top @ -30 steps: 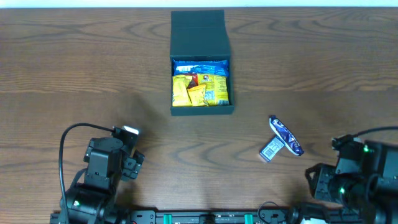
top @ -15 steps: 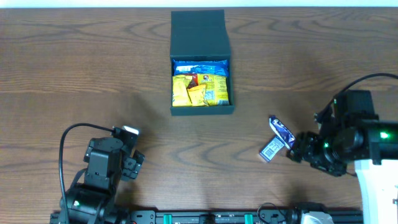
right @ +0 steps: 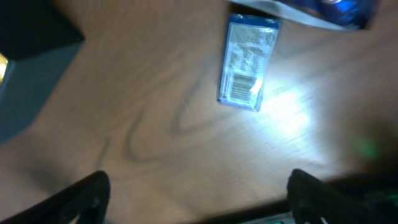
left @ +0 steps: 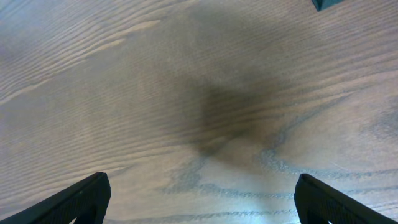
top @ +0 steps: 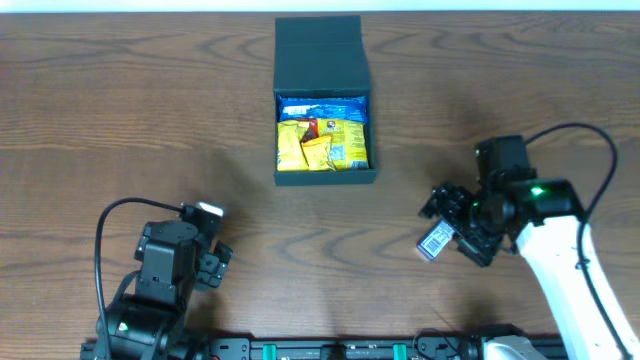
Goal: Pack container
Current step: 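Withdraw the right gripper toward the eclipse mints tin, then grasp the blue eclipse mints tin with the right gripper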
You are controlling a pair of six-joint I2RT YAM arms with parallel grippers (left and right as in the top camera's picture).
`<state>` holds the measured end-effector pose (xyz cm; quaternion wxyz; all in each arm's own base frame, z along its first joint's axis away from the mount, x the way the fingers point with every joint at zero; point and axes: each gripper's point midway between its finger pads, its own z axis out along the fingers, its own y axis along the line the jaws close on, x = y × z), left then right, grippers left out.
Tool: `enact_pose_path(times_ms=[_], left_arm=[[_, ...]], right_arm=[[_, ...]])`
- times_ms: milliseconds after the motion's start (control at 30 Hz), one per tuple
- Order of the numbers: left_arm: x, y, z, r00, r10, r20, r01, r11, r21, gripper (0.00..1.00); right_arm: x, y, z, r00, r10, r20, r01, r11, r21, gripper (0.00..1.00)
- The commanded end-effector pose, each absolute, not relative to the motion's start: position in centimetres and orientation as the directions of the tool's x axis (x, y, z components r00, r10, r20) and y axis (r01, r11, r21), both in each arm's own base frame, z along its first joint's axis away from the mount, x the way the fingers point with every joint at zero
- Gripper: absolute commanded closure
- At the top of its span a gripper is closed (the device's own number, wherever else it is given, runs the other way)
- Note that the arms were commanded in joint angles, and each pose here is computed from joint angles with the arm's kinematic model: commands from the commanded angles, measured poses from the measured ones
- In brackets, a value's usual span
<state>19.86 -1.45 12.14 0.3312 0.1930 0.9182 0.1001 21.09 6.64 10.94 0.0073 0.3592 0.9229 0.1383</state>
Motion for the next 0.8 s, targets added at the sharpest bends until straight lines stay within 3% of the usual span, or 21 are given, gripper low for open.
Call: enact_pose_path(times_ms=[0,233,500,767], left_arm=[[19.9,-1.1,12.2,-0.707,0.425,-0.565,0.28,0.902,0.328,0.05],[19.9,-1.1,12.2,-0.707,0.425,-0.565,0.28,0.902,0.328,0.05],[19.9,-1.1,12.2,-0.707,0.425,-0.565,0.28,0.902,0.328,0.05],[19.9,-1.1,12.2,-0.707,0.425,-0.565,0.28,0.902,0.328,0.05]], right_arm=[[20.7,6.9,9.1,-0.704,0.702,0.107,0.701,0.665,0.258,0.14],[21.9,6.4,5.7,-0.754,0.655,0.043,0.63,0.703,0.329,0.17],[21.3,3.7,4.3,-0.662,0.747,0.064,0.73,0.623,0.282,0.21],[20.5,4.6,2.8,-0.685,0.72,0.113,0.723,0.653,0.226,0.21]])
